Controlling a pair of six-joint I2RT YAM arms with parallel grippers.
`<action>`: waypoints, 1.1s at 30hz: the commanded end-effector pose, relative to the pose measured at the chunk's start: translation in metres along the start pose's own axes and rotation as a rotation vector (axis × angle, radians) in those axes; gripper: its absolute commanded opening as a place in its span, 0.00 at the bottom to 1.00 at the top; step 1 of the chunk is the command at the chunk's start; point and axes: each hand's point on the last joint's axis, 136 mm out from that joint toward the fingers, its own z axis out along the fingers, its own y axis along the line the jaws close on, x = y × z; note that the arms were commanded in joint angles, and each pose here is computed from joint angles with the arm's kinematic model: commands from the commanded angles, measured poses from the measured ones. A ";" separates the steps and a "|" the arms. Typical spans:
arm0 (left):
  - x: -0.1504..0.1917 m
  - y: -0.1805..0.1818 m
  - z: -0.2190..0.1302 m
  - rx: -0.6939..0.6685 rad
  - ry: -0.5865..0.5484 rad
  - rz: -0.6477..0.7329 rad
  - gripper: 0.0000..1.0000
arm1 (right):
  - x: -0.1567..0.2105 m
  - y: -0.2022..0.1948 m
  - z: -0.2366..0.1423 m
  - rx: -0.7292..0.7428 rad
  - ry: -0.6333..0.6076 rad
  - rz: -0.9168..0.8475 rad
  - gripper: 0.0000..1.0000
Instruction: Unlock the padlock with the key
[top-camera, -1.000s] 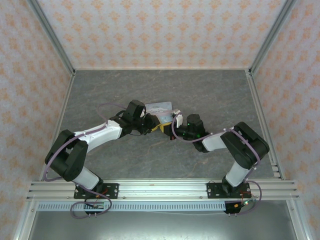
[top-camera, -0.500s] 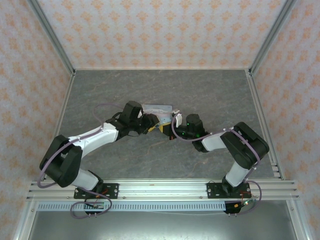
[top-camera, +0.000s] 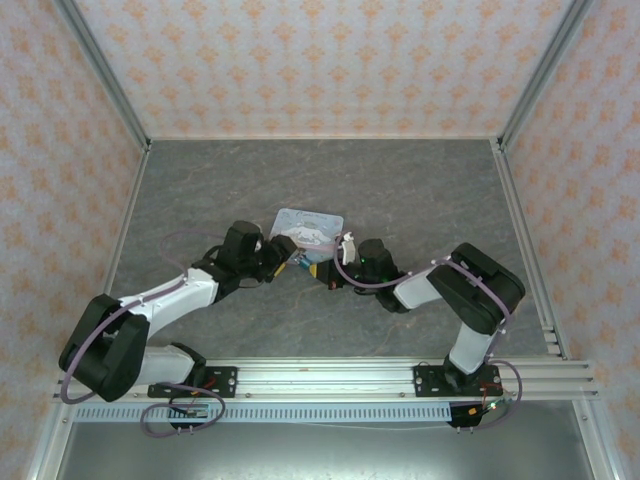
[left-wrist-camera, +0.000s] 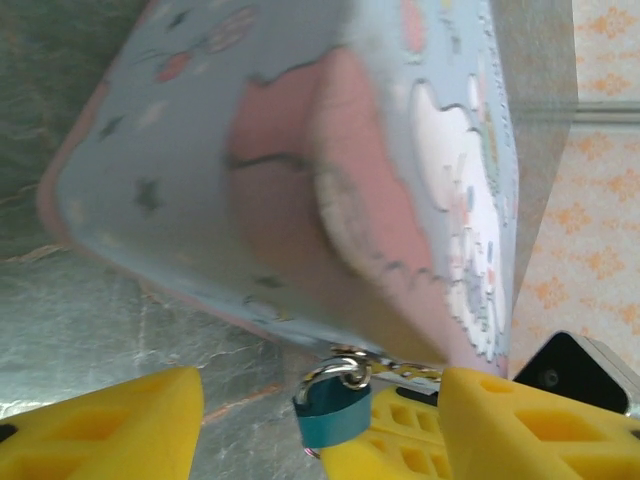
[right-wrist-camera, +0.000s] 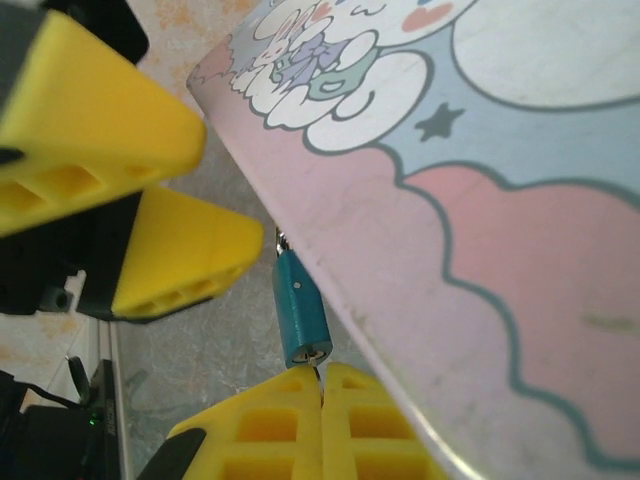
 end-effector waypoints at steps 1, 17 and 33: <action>-0.013 -0.009 -0.005 0.077 -0.083 -0.050 0.60 | -0.015 0.011 -0.001 -0.026 -0.079 0.089 0.00; 0.008 -0.015 0.010 0.181 -0.082 -0.121 0.50 | -0.007 0.018 -0.011 -0.014 -0.067 0.331 0.00; 0.032 -0.015 0.036 0.151 -0.001 -0.143 0.40 | -0.015 0.027 -0.008 -0.043 -0.067 0.393 0.00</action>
